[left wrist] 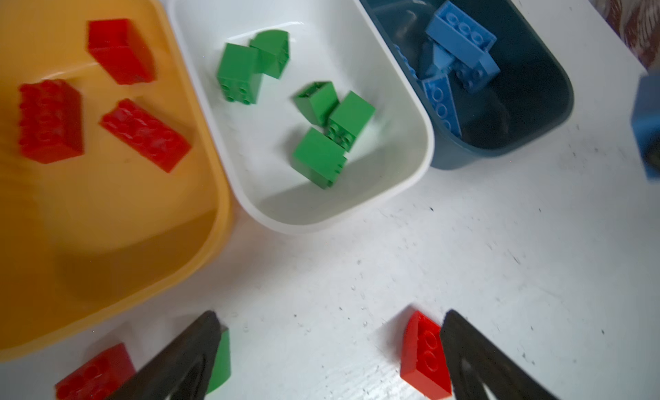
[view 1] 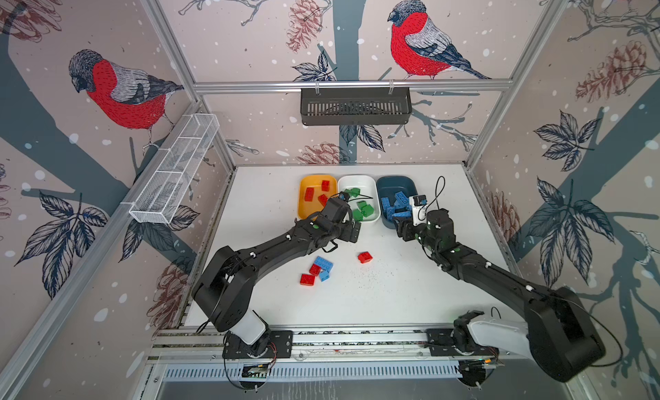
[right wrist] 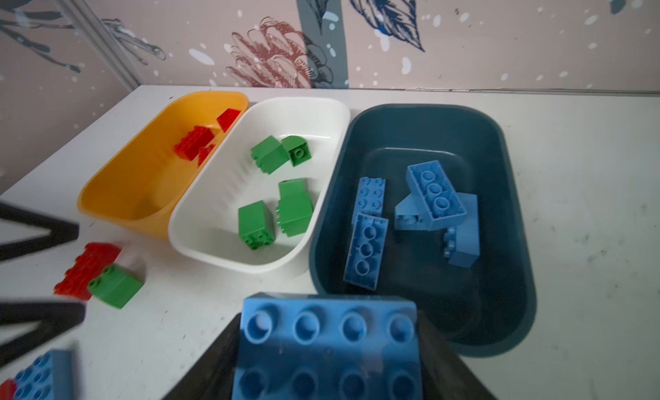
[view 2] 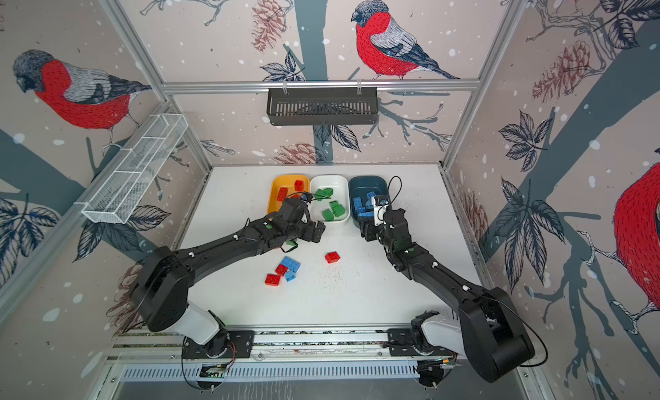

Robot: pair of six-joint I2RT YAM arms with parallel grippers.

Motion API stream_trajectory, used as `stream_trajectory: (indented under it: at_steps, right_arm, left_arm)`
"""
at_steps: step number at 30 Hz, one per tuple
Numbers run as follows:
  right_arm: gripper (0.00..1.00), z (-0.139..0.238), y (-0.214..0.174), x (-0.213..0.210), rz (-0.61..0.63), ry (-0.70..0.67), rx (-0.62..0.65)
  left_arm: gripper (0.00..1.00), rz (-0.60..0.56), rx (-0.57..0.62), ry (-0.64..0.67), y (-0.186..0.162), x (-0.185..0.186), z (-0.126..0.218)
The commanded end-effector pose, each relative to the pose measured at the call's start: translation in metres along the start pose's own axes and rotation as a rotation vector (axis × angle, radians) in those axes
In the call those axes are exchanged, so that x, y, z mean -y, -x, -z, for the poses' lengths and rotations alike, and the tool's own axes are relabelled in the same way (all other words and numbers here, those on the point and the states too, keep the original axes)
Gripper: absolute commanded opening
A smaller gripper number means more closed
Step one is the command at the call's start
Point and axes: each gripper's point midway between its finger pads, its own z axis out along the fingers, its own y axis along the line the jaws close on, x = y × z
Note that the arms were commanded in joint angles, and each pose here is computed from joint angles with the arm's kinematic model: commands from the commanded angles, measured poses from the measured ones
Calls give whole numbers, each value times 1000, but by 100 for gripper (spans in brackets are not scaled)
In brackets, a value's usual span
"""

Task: Sort the legos into containers by color
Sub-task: 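Release the light-blue brick into the teal tub while left lowers to a red brick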

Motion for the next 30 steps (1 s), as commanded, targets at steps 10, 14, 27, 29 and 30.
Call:
stream_trajectory:
  at_steps: [10,14,27,29,30]
  right_arm:
    - [65,-61,1,44,-128,-90,-167]
    - [91,-61,5,46,-144,-119,-173]
    - [99,-8,33,48,-203,-169,-10]
    - [100,-2,37,48,-214,-173,9]
    - [99,1,38,47,-218,-169,16]
  left_arm:
    - [96,-266,-256,-256,-71,71,-13]
    - [93,-287,-295,-238,-80,71,-22]
    - [72,-358,-358,-218,-97,78,-46]
    - [66,-357,-362,-212,-98,78,-50]
    - [63,-358,-362,-213,-99,78,-51]
